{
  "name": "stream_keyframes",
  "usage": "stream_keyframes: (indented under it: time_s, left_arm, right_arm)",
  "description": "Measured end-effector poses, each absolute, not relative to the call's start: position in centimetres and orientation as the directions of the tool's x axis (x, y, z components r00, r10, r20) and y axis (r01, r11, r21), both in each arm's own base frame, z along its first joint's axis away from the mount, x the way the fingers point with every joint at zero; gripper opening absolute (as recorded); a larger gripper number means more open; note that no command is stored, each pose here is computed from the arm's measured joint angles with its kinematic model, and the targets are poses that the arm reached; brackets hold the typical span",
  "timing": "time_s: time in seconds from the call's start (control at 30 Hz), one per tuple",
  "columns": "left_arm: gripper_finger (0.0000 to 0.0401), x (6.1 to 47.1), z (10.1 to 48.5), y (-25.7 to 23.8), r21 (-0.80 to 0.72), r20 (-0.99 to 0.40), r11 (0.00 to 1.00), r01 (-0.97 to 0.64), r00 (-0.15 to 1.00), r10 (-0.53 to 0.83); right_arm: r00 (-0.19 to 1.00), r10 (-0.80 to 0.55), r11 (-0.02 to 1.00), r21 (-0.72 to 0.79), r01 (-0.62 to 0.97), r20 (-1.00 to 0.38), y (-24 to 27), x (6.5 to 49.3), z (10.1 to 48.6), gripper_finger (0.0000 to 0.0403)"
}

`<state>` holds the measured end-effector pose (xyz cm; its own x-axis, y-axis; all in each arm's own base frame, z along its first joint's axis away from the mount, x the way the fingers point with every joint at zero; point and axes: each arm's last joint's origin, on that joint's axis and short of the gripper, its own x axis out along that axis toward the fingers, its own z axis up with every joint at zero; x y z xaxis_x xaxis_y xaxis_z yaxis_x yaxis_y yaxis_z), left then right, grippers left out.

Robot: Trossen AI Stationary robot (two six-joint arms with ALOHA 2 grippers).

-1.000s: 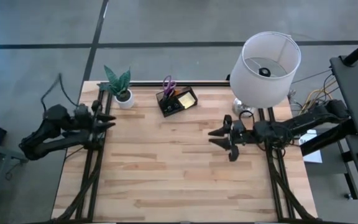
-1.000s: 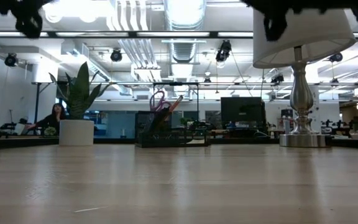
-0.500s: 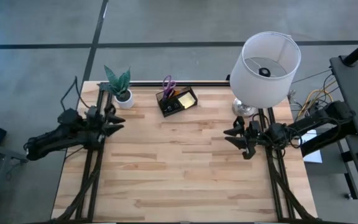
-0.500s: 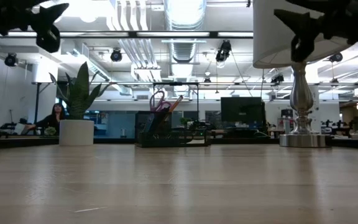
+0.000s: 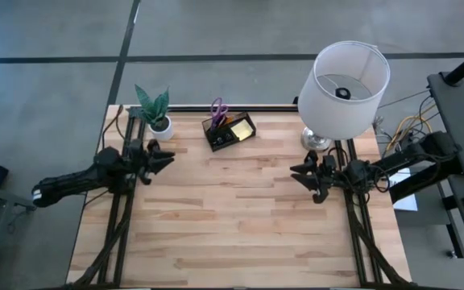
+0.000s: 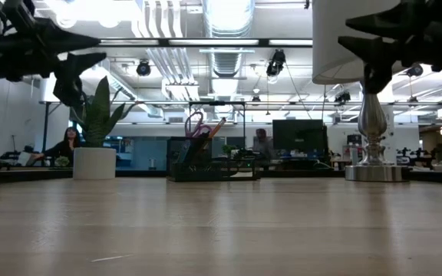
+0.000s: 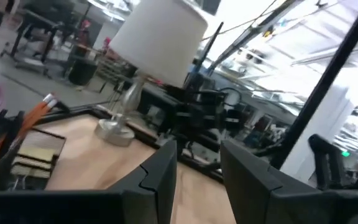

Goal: Pick and place office supplies into organizer
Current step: Return to Home Position

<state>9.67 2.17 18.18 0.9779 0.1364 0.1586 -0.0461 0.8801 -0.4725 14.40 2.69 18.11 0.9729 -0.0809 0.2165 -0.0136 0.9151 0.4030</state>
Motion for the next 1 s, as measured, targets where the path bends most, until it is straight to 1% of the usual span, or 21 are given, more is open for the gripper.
stream_keyframes:
  time_s: [0.23,0.33,0.43,0.53,0.57,0.6,0.67,0.73,0.9,1.0]
  left_arm:
    - [0.0106,10.0,17.8,2.3,-0.480,0.116,0.874,-0.071,0.983,0.143]
    - [0.0106,10.0,17.7,2.2,-0.481,0.106,0.873,-0.072,0.985,0.139]
    - [0.0106,9.9,18.0,1.8,-0.477,0.135,0.878,-0.026,0.986,0.102]
    - [0.0106,9.6,18.4,1.4,-0.466,0.191,0.884,0.030,0.979,0.067]
    - [0.0106,9.6,18.3,1.5,-0.469,0.178,0.883,0.023,0.982,0.069]
    - [0.0106,9.6,18.3,1.4,-0.470,0.176,0.883,0.023,0.982,0.068]
    - [0.0106,9.6,18.4,1.4,-0.468,0.185,0.883,0.031,0.981,0.063]
    - [0.0106,9.7,18.3,1.0,-0.469,0.183,0.881,0.059,0.983,0.032]
    - [0.0106,9.8,18.3,-0.1,-0.468,0.178,0.869,0.161,0.980,-0.086]
    - [0.0106,9.8,18.2,-0.1,-0.470,0.170,0.868,0.159,0.982,-0.088]
  right_arm:
    - [0.974,-0.122,0.917,0.398,0.037,0.192,2.4,14.5,17.9,0.0128]
    - [0.972,-0.177,0.910,0.403,0.101,0.156,2.2,14.5,17.5,0.0128]
    - [0.969,-0.216,0.907,0.392,0.154,0.117,2.1,14.6,17.2,0.0128]
    - [0.970,-0.215,0.914,0.374,0.160,0.112,2.1,14.6,17.1,0.0128]
    - [0.970,-0.216,0.913,0.374,0.160,0.111,2.1,14.6,17.1,0.0128]
    - [0.970,-0.215,0.908,0.389,0.157,0.111,2.1,14.6,17.1,0.0128]
    - [0.966,-0.218,0.871,0.473,0.129,0.137,2.1,14.5,17.4,0.0128]
    - [0.963,-0.219,0.837,0.538,0.101,0.159,2.1,14.5,17.7,0.0128]
    - [0.961,-0.225,0.816,0.571,0.094,0.162,2.1,14.6,17.9,0.0128]
    - [0.960,-0.229,0.808,0.582,0.096,0.160,2.0,14.7,17.8,0.0128]
